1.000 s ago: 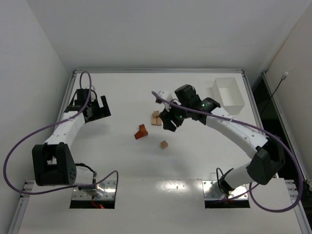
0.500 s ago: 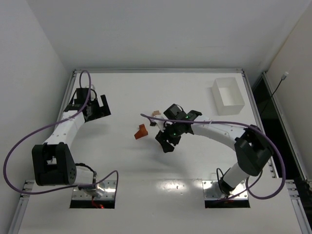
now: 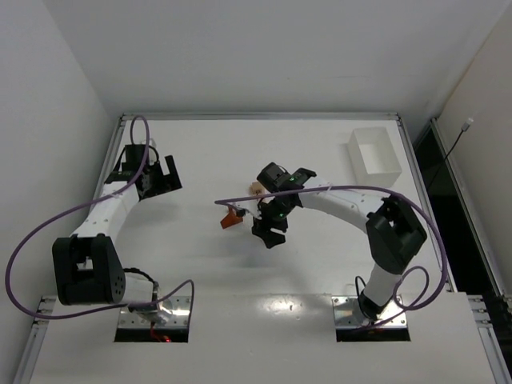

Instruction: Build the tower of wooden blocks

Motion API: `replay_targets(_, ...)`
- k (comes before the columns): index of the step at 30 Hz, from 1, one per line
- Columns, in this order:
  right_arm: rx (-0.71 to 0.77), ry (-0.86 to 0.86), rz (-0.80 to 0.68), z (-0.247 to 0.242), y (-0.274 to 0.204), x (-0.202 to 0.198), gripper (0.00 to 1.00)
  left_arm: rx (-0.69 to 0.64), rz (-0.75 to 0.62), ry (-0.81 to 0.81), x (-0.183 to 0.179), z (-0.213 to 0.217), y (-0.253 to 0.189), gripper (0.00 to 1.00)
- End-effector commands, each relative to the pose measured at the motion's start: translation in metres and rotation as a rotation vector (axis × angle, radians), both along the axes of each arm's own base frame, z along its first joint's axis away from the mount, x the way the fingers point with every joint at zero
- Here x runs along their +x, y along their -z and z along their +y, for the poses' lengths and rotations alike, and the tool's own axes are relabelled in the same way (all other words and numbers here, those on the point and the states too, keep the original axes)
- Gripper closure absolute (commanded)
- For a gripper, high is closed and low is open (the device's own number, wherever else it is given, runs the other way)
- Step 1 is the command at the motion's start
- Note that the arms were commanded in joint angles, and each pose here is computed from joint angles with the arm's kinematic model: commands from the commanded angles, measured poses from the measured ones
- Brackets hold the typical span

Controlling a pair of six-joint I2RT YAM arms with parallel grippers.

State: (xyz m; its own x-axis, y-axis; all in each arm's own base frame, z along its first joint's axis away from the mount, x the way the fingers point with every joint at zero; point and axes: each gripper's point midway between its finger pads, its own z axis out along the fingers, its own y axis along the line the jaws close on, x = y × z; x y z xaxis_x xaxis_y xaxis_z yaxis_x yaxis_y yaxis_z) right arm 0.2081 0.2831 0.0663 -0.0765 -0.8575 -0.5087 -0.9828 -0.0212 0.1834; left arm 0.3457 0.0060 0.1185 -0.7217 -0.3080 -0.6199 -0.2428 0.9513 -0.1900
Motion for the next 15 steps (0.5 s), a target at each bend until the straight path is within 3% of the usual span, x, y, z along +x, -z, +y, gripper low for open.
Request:
replay_targets(1,0.015,-0.134,-0.085,-0.014,-0.008,0.001,0.4,0.005,-0.036,0.001,0.008,0.005,-0.007,0.0)
replay_targets(8,0.007,-0.287,-0.266,-0.034,-0.007,0.027,0.41,-0.012,-0.017,0.014,0.016,0.002,-0.002,0.0)
replay_targets(15,0.003,-0.408,-0.317,-0.029,0.002,0.039,0.43,-0.013,0.001,0.014,0.02,0.002,0.001,0.0)
